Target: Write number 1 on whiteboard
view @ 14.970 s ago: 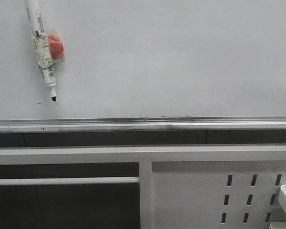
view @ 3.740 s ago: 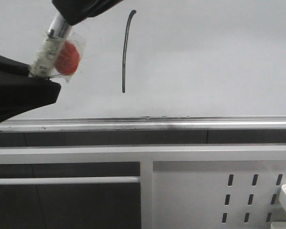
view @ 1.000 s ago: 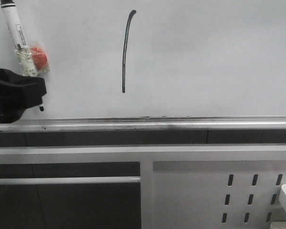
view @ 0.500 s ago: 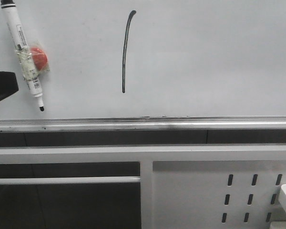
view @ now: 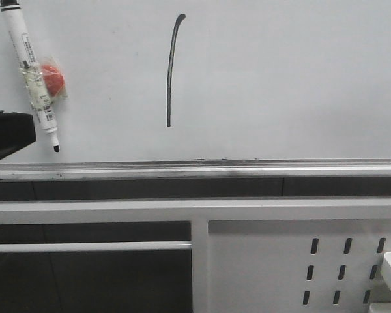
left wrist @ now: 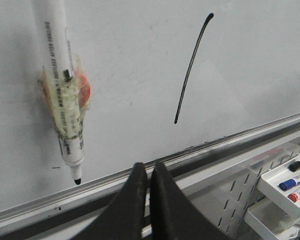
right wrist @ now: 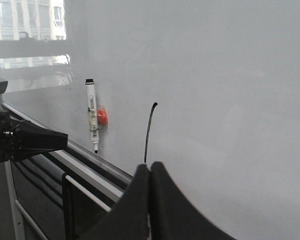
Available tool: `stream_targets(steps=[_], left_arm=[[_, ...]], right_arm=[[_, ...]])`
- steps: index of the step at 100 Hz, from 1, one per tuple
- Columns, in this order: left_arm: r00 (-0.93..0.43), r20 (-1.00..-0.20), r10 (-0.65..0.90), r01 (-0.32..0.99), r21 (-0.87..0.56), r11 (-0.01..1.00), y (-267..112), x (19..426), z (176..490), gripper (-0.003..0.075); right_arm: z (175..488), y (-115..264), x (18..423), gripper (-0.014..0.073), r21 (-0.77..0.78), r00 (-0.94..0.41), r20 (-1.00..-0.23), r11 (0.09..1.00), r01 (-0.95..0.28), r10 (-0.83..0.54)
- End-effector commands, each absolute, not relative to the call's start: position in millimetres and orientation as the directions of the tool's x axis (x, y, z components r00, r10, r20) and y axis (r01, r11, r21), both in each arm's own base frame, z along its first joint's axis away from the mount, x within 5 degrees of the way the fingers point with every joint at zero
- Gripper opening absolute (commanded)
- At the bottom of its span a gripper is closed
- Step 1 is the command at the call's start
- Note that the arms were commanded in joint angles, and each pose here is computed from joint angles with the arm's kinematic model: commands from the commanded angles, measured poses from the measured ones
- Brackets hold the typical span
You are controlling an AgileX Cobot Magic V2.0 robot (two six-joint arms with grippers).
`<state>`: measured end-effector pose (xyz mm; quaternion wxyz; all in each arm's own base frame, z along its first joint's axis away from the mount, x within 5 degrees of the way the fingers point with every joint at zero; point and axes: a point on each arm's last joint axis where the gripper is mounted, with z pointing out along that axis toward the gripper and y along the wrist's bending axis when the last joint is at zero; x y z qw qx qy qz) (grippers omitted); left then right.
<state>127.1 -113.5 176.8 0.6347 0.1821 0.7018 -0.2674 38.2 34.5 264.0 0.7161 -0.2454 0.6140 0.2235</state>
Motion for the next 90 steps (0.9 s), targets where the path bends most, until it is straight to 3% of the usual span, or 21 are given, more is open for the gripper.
stream_targets(steps=[1, 36, 57, 68, 83, 90], left_arm=[[-0.052, -0.991, -0.12, 0.615, -0.126, 0.778, -119, 130, 190, -0.002], [-0.099, -0.985, 0.143, 0.79, 0.01, 0.613, -162, 141, 217, -0.002], [-0.125, -0.969, 0.212, 0.763, 0.043, 0.645, -142, 127, 268, -0.002], [-0.109, -0.981, 0.161, 0.767, 0.02, 0.641, -124, 105, 288, -0.002], [-0.209, -0.976, -0.065, 0.764, -0.204, 0.612, -99, 77, 309, -0.002], [-0.153, -0.984, -0.09, 0.778, -0.176, 0.603, -90, 69, 316, -0.002]], right_arm=[[271, 29, 36, -0.0069, -0.066, 0.205, -0.976, 0.809, -0.585, 0.069], [267, 30, 35, -0.0069, -0.071, 0.185, -0.981, 0.793, -0.605, 0.053], [267, 30, 35, -0.0069, -0.071, 0.185, -0.981, 0.793, -0.605, 0.053], [267, 30, 35, -0.0069, -0.071, 0.185, -0.981, 0.793, -0.605, 0.053], [267, 30, 35, -0.0069, -0.071, 0.185, -0.981, 0.793, -0.605, 0.053], [267, 30, 35, -0.0069, -0.071, 0.185, -0.981, 0.793, -0.605, 0.053]])
